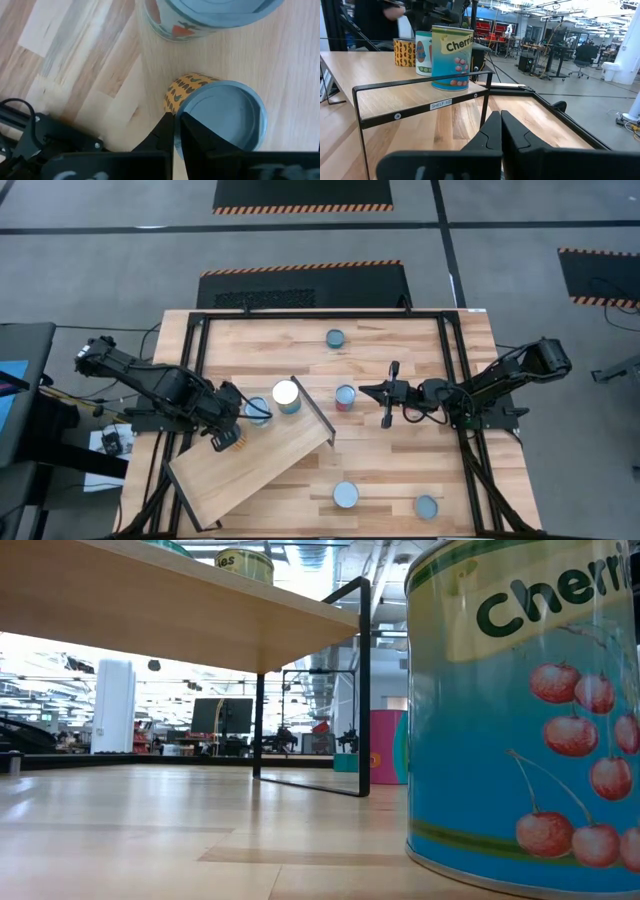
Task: Pick and place cans onto a shelf
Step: Put the canned beans on the shelf, then put the canned mushrooms on the shelf
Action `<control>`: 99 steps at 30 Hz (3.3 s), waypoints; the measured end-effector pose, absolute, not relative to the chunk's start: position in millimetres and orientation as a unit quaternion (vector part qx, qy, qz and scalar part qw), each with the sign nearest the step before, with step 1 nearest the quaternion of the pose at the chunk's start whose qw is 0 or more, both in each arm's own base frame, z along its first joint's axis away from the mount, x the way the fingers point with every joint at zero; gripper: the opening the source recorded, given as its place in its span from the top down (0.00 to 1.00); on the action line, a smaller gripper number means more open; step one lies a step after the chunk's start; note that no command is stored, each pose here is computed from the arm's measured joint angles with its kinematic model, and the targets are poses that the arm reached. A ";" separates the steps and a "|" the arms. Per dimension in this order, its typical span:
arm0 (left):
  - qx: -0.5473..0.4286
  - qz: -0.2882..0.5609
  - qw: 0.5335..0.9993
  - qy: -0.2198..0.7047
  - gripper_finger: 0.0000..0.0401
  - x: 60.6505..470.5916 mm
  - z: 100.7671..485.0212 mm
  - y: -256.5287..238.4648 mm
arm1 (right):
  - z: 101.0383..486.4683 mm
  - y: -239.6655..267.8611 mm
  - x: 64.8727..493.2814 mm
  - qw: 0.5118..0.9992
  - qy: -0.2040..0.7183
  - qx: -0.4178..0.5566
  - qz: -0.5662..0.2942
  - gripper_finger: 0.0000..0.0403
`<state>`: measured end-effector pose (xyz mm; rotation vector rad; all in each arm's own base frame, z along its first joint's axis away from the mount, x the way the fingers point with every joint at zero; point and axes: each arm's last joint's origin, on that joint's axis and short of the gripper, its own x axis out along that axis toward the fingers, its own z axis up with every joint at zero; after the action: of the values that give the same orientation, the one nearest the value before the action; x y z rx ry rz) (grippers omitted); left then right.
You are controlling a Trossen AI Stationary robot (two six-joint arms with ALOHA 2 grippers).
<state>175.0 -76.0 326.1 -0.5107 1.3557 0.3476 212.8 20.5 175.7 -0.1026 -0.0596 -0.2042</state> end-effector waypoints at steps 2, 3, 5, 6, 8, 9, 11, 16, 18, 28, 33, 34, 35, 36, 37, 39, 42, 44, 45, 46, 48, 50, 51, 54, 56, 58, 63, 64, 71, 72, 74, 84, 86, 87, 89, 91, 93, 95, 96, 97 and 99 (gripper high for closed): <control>-0.235 0.158 0.735 0.616 0.99 173.9 326.5 -75.6 | 175.7 20.5 212.8 0.993 -0.030 -0.051 -0.102 0.98; -0.236 0.159 0.735 0.616 0.99 173.6 326.5 -75.5 | 175.8 20.5 212.8 0.993 -0.030 -0.051 -0.102 0.98; -0.236 0.160 0.736 0.615 0.99 173.8 326.6 -75.4 | 176.4 20.5 212.7 0.993 -0.033 -0.051 -0.102 0.98; -0.235 0.160 0.736 0.614 0.98 173.8 326.6 -75.4 | 176.5 20.5 212.7 0.993 -0.034 -0.050 -0.102 0.98; -0.234 0.161 0.736 0.614 0.96 173.8 326.4 -75.3 | 176.4 20.5 212.7 0.993 -0.033 -0.051 -0.102 0.98; -0.234 0.161 0.736 0.614 0.95 173.9 326.3 -75.4 | 176.4 20.5 212.7 0.993 -0.033 -0.050 -0.102 0.98; -0.233 0.161 0.737 0.614 0.93 174.0 326.2 -75.3 | 176.4 20.5 212.7 0.993 -0.033 -0.050 -0.102 0.98; -0.227 0.167 0.741 0.609 0.92 174.1 326.2 -74.8 | 177.1 20.5 212.7 0.993 -0.037 -0.050 -0.102 0.98; -0.224 0.170 0.742 0.608 0.93 174.0 326.2 -74.5 | 177.1 20.5 212.7 0.993 -0.037 -0.051 -0.102 0.98; -0.215 0.178 0.749 0.601 0.93 174.4 326.5 -73.7 | 177.1 20.5 212.7 0.993 -0.037 -0.051 -0.102 0.98; -0.216 0.179 0.757 0.590 0.93 175.8 333.5 -73.6 | 177.2 20.5 212.7 0.993 -0.037 -0.051 -0.102 0.98; -0.217 0.179 0.760 0.586 0.93 175.8 335.0 -73.4 | 177.1 20.5 212.7 0.993 -0.037 -0.051 -0.102 0.98; -0.217 0.179 0.761 0.585 0.93 175.7 335.4 -73.3 | 177.2 20.5 212.7 0.993 -0.037 -0.051 -0.102 0.98; -0.216 0.180 0.760 0.587 0.93 175.4 335.3 -73.2 | 177.2 20.5 212.7 0.993 -0.037 -0.051 -0.102 0.98; -0.215 0.180 0.759 0.588 0.93 175.1 335.1 -73.1 | 177.1 20.5 212.7 0.993 -0.037 -0.051 -0.102 0.98; -0.216 0.179 0.758 0.589 0.93 175.1 334.4 -73.2 | 177.1 20.5 212.7 0.993 -0.037 -0.051 -0.102 0.98; -0.215 0.180 0.757 0.590 0.93 175.2 333.7 -73.3 | 177.1 20.5 212.7 0.993 -0.037 -0.051 -0.102 0.98; -0.215 0.180 0.757 0.590 0.93 175.1 333.8 -73.2 | 177.1 20.5 212.7 0.993 -0.037 -0.051 -0.102 0.98; -0.215 0.180 0.757 0.590 0.93 175.1 333.8 -73.2 | 177.2 20.6 212.7 0.993 -0.037 -0.050 -0.102 0.98; -0.213 0.179 0.758 0.590 0.93 175.0 333.9 -73.1 | 177.1 20.5 212.7 0.993 -0.037 -0.051 -0.102 0.98; -0.202 0.182 0.760 0.590 0.93 173.6 336.8 -72.0 | 177.1 20.5 212.7 0.993 -0.037 -0.050 -0.102 0.98; -0.185 0.190 0.771 0.580 0.93 172.0 341.2 -70.4 | 177.1 20.5 212.7 0.993 -0.037 -0.050 -0.102 0.98; -0.175 0.193 0.778 0.571 0.93 170.2 343.4 -69.9 | 177.2 20.7 212.6 0.993 -0.037 -0.049 -0.102 0.98; -0.150 0.185 0.809 0.538 0.93 158.6 352.0 -68.3 | 177.9 21.4 212.6 0.993 -0.041 -0.048 -0.100 0.98; -0.145 0.175 0.828 0.512 0.93 152.1 357.2 -67.6 | 178.3 21.6 212.7 0.993 -0.042 -0.048 -0.100 0.98; -0.141 0.170 0.847 0.484 0.93 143.6 359.9 -65.8 | 179.4 22.4 212.5 0.993 -0.048 -0.050 -0.099 0.98; -0.126 0.139 0.895 0.404 0.94 123.6 352.2 -63.4 | 184.3 25.6 215.2 0.993 -0.057 -0.053 -0.093 0.98; -0.120 0.125 0.907 0.385 0.95 121.4 348.7 -64.0 | 187.0 27.3 217.3 0.993 -0.060 -0.055 -0.091 0.98; -0.097 0.037 0.952 0.289 0.99 109.5 314.0 -66.1 | 227.6 57.5 245.2 0.997 0.017 -0.059 -0.052 0.99; -0.097 0.029 0.954 0.283 0.99 106.5 310.0 -65.2 | 234.3 64.3 248.0 0.996 0.047 -0.052 -0.051 0.99; -0.097 0.014 0.959 0.267 0.99 100.0 306.6 -63.6 | 246.5 81.3 251.5 0.992 0.108 -0.043 -0.043 0.99; -0.052 -0.032 0.979 0.197 1.00 71.0 314.0 -53.4 | 287.8 171.7 236.7 0.964 0.259 0.043 -0.037 0.99; -0.041 -0.041 0.980 0.192 1.00 68.8 314.8 -52.8 | 288.6 185.5 233.1 0.953 0.291 0.068 -0.048 0.99; -0.037 -0.043 0.981 0.187 1.00 68.8 314.5 -53.0 | 286.4 191.2 230.4 0.945 0.313 0.074 -0.057 0.99; -0.034 -0.058 0.982 0.175 1.00 68.7 311.3 -53.8 | 282.1 201.6 225.0 0.930 0.351 0.082 -0.077 0.99; -0.033 -0.080 0.983 0.163 1.00 68.7 306.1 -54.6 | 278.4 208.4 218.9 0.916 0.380 0.083 -0.098 0.99; -0.033 -0.092 0.985 0.143 1.00 68.1 303.5 -53.2 | 274.1 213.2 210.2 0.905 0.401 0.084 -0.112 0.99; -0.033 -0.101 0.988 0.117 1.00 65.5 305.5 -48.3 | 273.6 216.5 200.6 0.901 0.407 0.092 -0.119 0.99; -0.034 -0.106 0.989 0.100 1.00 63.6 307.7 -45.3 | 275.6 218.3 195.1 0.902 0.403 0.097 -0.119 0.99; -0.033 -0.109 0.990 0.084 1.00 61.8 310.4 -42.1 | 278.2 219.7 189.4 0.905 0.397 0.100 -0.119 0.99; -0.033 -0.109 0.992 0.056 1.00 58.1 315.1 -35.7 | 281.8 222.5 179.8 0.909 0.386 0.105 -0.117 0.99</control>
<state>58.1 -35.7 315.1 -0.0666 0.1116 -0.2180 179.8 222.5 281.8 0.2167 0.7971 -0.2421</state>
